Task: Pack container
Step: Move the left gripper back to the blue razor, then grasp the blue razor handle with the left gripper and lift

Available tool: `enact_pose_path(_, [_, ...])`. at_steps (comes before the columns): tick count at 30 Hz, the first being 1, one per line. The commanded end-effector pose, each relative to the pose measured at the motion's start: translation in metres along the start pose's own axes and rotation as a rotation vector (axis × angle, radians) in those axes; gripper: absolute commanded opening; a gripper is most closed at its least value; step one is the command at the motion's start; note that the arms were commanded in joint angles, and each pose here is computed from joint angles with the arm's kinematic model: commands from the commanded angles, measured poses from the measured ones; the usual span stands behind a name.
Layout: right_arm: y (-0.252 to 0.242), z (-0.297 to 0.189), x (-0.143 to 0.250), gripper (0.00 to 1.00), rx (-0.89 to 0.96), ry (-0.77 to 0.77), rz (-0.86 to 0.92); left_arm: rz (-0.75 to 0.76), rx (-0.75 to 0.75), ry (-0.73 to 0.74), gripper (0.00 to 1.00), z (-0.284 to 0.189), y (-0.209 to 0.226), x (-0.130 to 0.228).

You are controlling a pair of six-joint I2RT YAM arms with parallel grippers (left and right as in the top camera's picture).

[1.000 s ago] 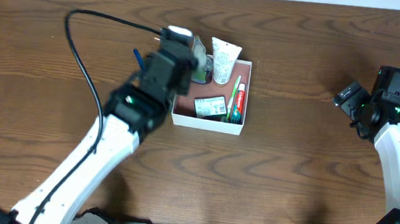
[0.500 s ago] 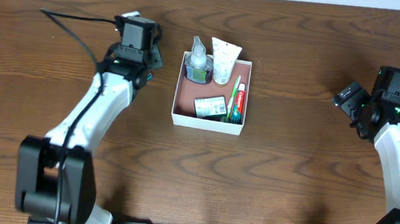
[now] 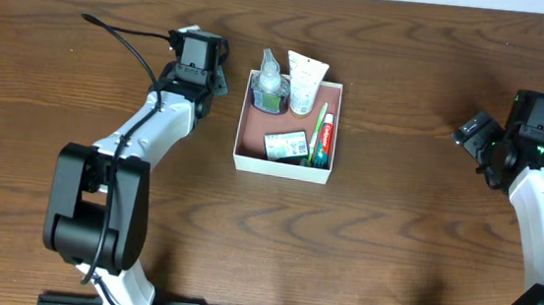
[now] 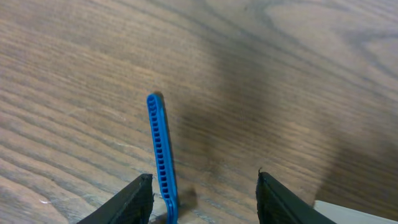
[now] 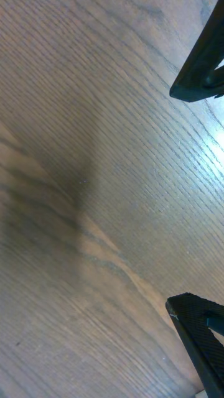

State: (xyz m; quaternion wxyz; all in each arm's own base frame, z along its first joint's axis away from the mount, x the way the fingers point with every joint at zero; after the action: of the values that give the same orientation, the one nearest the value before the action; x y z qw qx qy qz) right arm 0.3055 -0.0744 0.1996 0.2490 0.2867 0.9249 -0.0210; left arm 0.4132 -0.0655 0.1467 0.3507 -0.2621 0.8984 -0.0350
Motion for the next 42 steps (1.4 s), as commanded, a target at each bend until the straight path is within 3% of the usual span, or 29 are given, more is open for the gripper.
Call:
enact_pose_path(1, [-0.002, 0.001, -0.001, 0.99, 0.01, -0.002, 0.015, -0.032, -0.054, 0.021, 0.54, 0.014, 0.006, 0.009])
enact_pose_path(16, [-0.002, 0.001, -0.001, 0.99, 0.01, -0.002, 0.015, -0.053, -0.155, 0.131, 0.54, 0.042, 0.022, 0.039])
enact_pose_path(32, [-0.002, 0.001, -0.001, 0.99, 0.01, -0.002, 0.015, -0.068, -0.19, 0.147, 0.53, 0.043, 0.034, 0.036])
enact_pose_path(39, [-0.002, 0.001, -0.001, 0.99, 0.01, -0.002, 0.015, -0.064, -0.202, 0.16, 0.31, 0.043, 0.036, 0.037])
enact_pose_path(42, [-0.002, 0.001, -0.001, 0.99, 0.01, -0.002, 0.015, -0.064, -0.201, 0.16, 0.26, 0.043, 0.036, 0.037])
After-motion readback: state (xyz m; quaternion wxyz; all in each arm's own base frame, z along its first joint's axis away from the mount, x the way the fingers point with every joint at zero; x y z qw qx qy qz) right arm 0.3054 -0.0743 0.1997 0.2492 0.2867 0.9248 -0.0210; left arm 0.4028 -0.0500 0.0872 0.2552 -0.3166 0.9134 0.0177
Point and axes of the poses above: each gripper's point midway between its finger pads, its own z axis out along the fingers, its own y axis along the line the jaws close on, x = y × z, the point moved 10 cm from there along -z, back along the fingers, and after that the axes turned 12 degrees about -z, right-handed, at the moved point
